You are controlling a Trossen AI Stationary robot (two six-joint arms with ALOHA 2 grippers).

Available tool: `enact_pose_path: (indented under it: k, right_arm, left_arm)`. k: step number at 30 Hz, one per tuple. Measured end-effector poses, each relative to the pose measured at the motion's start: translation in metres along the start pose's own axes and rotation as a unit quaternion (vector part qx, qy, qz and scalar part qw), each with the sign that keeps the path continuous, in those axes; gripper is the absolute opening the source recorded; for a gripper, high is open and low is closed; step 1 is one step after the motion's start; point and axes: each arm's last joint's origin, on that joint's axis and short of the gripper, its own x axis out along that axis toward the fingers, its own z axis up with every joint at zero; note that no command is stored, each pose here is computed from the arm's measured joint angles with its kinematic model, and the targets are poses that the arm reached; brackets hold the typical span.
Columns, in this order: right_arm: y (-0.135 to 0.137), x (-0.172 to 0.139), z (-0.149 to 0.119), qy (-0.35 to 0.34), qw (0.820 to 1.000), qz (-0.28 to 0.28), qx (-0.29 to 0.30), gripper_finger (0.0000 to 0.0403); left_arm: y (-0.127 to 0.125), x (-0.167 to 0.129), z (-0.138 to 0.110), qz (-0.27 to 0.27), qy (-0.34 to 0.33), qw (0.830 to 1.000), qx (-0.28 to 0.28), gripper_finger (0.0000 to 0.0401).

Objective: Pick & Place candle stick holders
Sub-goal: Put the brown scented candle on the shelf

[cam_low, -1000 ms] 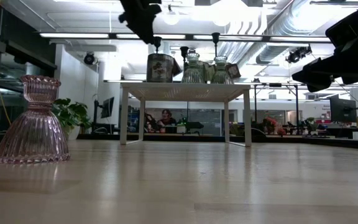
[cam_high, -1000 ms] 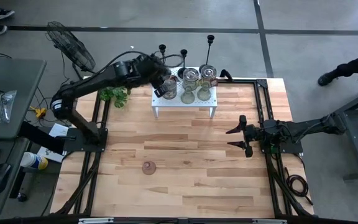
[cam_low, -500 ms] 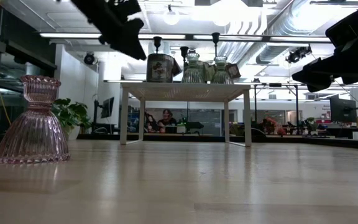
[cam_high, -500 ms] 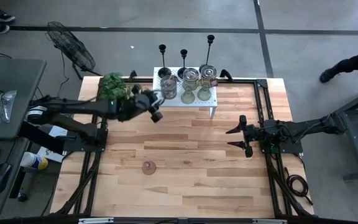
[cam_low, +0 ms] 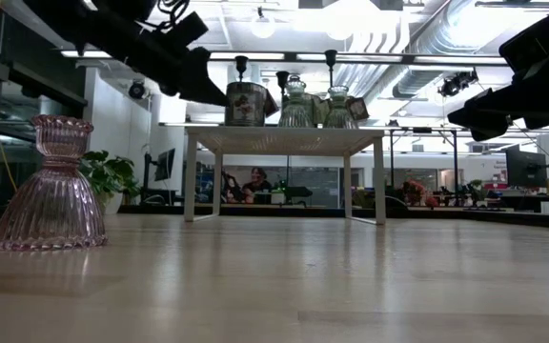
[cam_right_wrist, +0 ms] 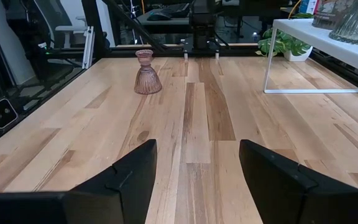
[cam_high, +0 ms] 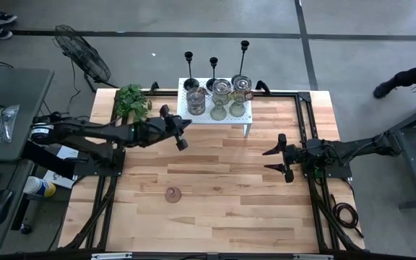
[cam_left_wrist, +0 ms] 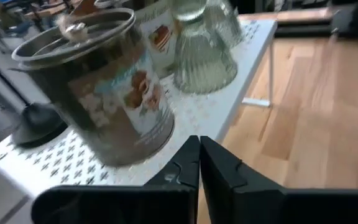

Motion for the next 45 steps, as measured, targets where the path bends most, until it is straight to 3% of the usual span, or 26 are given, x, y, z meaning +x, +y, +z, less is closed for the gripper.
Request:
enact_pose_path:
  k: [8,16,36,45]
  right_arm:
    - [0.000,0.000,0.000,0.000,1.000,0.000,0.000,0.0221]
    - [0.000,0.000,0.000,0.000,1.000,0.000,0.000,0.0221]
    - [0.000,0.000,0.000,0.000,1.000,0.000,0.000,0.0221]
    - [0.000,0.000,0.000,0.000,1.000,0.000,0.000,0.0221]
  left_arm:
    - [0.008,0.022,-0.003,-0.025,-0.025,0.999,-0.022,0.0002]
    - [0.014,0.036,-0.010,-0.006,-0.028,0.999,-0.029,0.0001]
    - [0.035,0.044,-0.013,0.031,-0.026,0.999,-0.035,0.0000]
    - [0.041,0.046,-0.012,0.021,-0.035,0.999,-0.031,0.0000]
